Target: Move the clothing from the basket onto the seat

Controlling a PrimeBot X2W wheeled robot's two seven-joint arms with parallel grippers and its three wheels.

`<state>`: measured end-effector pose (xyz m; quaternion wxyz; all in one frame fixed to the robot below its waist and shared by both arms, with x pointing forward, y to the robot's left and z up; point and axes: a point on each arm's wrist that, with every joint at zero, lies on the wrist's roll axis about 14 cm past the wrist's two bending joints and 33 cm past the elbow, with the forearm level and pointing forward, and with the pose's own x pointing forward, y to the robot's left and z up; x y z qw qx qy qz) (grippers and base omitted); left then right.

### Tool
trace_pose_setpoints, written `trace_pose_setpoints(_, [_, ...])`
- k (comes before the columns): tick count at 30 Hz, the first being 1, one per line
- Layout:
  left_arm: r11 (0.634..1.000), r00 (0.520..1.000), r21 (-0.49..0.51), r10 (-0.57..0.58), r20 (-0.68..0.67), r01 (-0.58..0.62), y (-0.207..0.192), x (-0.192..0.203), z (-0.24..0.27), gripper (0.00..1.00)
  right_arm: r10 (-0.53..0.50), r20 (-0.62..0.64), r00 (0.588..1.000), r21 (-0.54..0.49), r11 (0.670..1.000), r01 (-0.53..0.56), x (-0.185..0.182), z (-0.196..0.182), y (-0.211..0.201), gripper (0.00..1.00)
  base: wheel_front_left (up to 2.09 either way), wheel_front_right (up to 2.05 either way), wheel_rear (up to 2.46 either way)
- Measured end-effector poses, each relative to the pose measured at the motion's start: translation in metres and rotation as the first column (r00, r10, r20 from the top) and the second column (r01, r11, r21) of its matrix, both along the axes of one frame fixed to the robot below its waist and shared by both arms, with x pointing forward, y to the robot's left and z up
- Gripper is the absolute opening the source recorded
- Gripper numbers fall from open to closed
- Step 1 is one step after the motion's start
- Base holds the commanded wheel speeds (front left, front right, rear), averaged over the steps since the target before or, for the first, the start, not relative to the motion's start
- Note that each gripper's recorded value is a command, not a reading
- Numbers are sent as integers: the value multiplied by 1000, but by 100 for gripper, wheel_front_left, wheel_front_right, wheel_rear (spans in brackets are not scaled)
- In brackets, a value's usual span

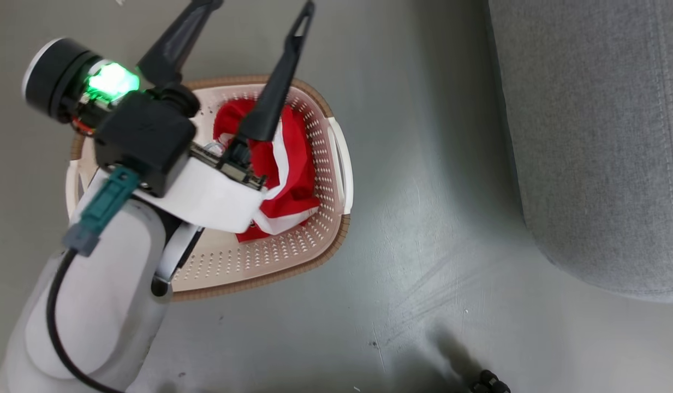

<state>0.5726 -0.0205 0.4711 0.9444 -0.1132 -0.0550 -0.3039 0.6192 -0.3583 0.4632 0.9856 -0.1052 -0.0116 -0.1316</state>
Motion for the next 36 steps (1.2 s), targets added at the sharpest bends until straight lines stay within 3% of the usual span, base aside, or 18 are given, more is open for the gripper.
trace_pose_setpoints(7, [995,995,-29,95,25,-94,26,-2,17,100,167,18,986,31,985,-168,9,4,73,100,0,0,0])
trace_pose_setpoints(17, [968,970,-63,240,-19,-241,69,-18,23,100,352,31,936,-5,936,-352,4,21,147,100,0,0,0])
trace_pose_setpoints(24, [942,945,-83,323,-46,-326,98,-35,26,100,429,144,892,-11,902,-432,-4,63,183,100,0,0,0])
trace_pose_setpoints(36, [906,906,-49,419,-55,-421,135,-74,37,100,465,199,863,56,873,-484,-53,80,208,100,0,0,0])
